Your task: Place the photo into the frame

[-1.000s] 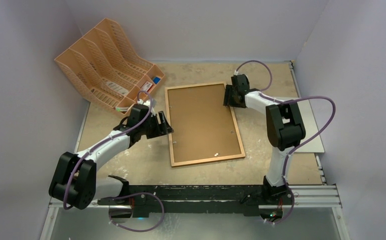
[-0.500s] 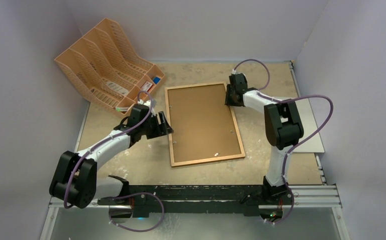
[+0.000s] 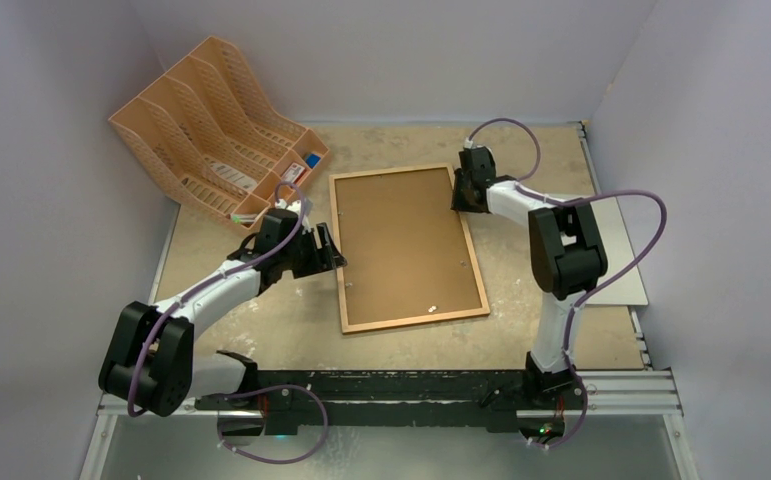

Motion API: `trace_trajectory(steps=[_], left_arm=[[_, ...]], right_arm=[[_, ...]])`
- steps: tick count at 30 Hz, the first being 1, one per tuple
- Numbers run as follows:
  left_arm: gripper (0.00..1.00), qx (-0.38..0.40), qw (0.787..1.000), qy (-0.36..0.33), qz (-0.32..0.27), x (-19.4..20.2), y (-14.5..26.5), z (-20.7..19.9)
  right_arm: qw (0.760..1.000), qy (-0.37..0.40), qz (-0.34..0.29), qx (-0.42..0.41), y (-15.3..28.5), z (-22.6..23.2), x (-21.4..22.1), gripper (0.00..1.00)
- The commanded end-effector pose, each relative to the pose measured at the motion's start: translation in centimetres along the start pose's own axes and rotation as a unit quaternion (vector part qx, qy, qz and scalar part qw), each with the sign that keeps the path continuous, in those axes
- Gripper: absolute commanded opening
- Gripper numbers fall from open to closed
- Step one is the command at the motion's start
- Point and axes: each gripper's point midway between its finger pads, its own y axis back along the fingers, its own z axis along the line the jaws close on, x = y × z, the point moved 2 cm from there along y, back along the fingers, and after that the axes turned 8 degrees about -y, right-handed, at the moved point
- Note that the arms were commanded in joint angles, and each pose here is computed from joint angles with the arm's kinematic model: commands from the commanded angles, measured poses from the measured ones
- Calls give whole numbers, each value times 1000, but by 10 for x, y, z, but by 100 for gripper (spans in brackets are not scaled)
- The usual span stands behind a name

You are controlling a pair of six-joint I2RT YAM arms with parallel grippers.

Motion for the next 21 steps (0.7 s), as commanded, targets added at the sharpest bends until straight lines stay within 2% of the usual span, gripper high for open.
trace_trajectory(steps=[1,3,8,11,16,21], left_arm=[[64,3,1000,-4,-9,-4,-1,1],[64,3,1000,-4,-9,-4,0,0],[64,3,1000,-4,-11,-4,3,0],[64,6,1000,-5,-9,-4,3,-1],[64,12,1000,-2,-6,-2,3,-2],[64,13,1000,0,-4,1,3,-2]], right_arm=[[1000,-10,5,-18,12,1,4,27],[999,-20,-4,-34,20,7,0,33],[997,-60,-38,-36,47,11,-21,60],[994,-79,-65,-26,68,6,-31,67],[992,-96,-85,-10,95,-7,-29,70],[993,-104,-52,-14,105,-13,-4,70]])
